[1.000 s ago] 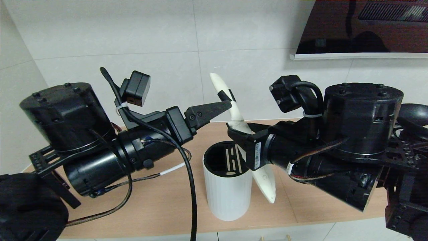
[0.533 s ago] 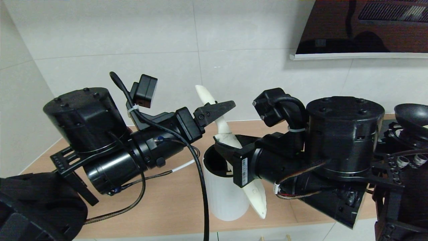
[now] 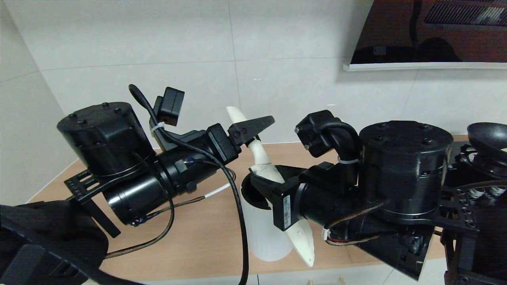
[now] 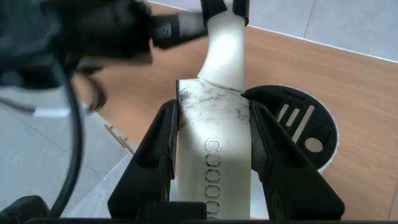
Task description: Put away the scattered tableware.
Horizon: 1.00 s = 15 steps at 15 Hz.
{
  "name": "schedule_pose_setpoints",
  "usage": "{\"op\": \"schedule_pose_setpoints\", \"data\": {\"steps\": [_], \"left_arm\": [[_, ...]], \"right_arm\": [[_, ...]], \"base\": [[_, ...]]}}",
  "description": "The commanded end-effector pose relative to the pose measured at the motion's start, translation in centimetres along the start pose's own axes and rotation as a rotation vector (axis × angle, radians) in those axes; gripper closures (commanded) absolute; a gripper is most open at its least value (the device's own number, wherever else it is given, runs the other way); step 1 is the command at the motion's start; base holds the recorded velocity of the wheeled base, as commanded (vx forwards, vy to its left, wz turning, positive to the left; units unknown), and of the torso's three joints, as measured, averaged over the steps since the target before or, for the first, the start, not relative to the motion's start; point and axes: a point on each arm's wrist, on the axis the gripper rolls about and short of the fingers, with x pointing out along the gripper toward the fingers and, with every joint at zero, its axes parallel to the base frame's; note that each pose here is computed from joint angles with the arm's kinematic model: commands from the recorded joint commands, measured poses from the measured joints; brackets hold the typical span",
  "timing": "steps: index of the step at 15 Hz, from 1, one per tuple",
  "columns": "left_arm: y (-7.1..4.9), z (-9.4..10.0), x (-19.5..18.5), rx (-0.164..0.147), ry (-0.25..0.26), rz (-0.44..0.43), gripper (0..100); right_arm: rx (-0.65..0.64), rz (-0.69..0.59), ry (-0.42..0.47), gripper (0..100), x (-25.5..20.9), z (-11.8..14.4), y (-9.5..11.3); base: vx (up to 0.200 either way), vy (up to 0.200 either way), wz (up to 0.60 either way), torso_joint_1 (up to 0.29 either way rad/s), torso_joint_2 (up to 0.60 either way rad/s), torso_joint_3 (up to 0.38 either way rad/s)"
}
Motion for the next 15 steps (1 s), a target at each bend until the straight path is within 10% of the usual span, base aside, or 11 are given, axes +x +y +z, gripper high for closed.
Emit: {"op": "schedule_pose_setpoints", "data": {"steps": [1, 5, 6, 15], "left_arm": [[0.21, -0.05, 0.26, 0.000, 0.000, 0.006, 0], [0.22, -0.05, 0.26, 0.000, -0.003, 0.009, 0], [0.18, -0.01, 0.23, 0.000, -0.004, 0.008, 100], [0.23, -0.08, 0.24, 0.001, 0.001, 0.007, 100]], "right_arm": [[-0.001, 0.005, 0.000, 100, -0.11, -0.02, 0.11], [-0.002, 0.006, 0.003, 100, -0.09, -0.11, 0.16], [-0.001, 0.006, 0.002, 100, -0.08, -0.07, 0.17], [0.001, 0.005, -0.007, 100, -0.07, 0.03, 0.13]], "base": [[0.000, 0.000, 0.00, 0.000, 0.00, 0.000], [0.000, 0.000, 0.00, 0.000, 0.00, 0.000], [0.000, 0.000, 0.00, 0.000, 0.00, 0.000], [0.000, 0.000, 0.00, 0.000, 0.00, 0.000]]}}
